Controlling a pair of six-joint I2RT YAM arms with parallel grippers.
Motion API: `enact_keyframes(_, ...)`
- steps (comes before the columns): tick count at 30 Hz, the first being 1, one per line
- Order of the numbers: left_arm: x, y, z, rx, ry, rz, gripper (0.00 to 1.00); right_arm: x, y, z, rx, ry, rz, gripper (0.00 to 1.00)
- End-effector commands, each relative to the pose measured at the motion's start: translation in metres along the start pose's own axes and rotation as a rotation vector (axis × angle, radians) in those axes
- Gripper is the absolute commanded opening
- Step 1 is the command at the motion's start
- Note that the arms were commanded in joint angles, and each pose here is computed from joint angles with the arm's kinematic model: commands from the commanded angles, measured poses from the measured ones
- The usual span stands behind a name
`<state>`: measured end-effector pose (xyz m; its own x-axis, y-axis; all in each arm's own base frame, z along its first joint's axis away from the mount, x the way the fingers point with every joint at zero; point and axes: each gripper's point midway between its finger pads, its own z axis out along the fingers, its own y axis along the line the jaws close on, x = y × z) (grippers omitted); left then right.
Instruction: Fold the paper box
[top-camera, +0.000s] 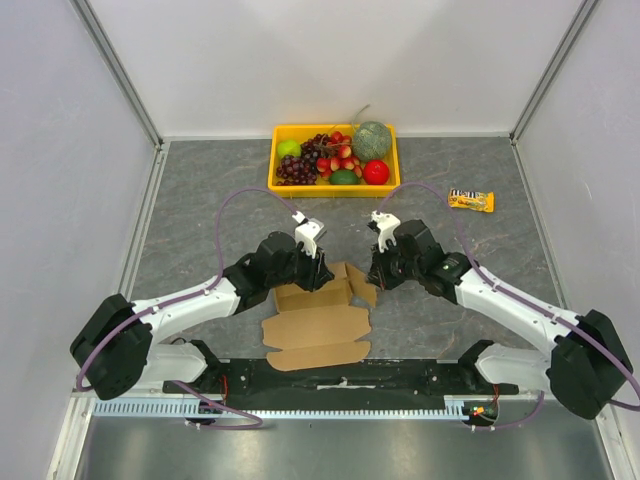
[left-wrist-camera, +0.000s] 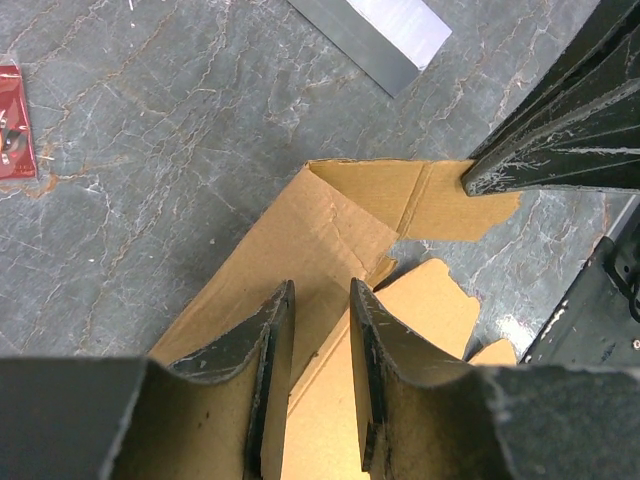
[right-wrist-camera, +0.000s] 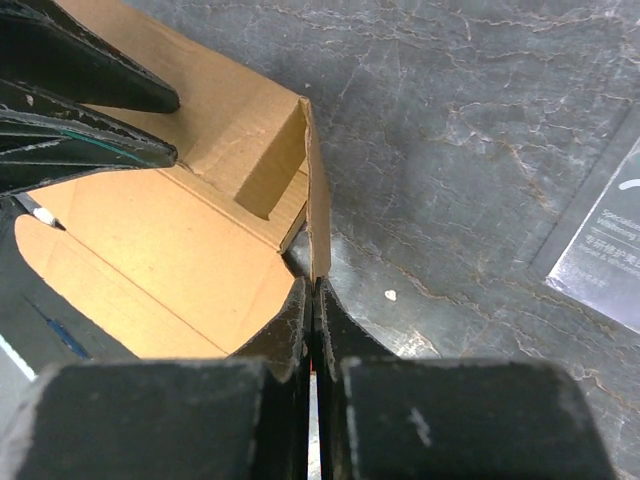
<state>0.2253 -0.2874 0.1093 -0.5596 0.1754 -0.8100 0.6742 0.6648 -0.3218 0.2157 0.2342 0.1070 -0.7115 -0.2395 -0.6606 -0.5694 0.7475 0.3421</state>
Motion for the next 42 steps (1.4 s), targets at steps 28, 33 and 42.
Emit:
enact_keyframes(28,-0.039,0.044,-0.069,-0.266,-0.215,-0.062,0.39,-0.088,-0.03,0.012,0.162,-0.398,-0.41,0.0)
enact_keyframes(33,-0.016,0.054,-0.064,-0.277,-0.161,-0.081,0.38,-0.084,-0.031,0.019,0.152,-0.393,-0.407,0.0)
enact_keyframes(42,0.008,0.052,-0.06,-0.242,-0.111,-0.091,0.35,-0.081,-0.029,0.026,0.131,-0.37,-0.358,0.0)
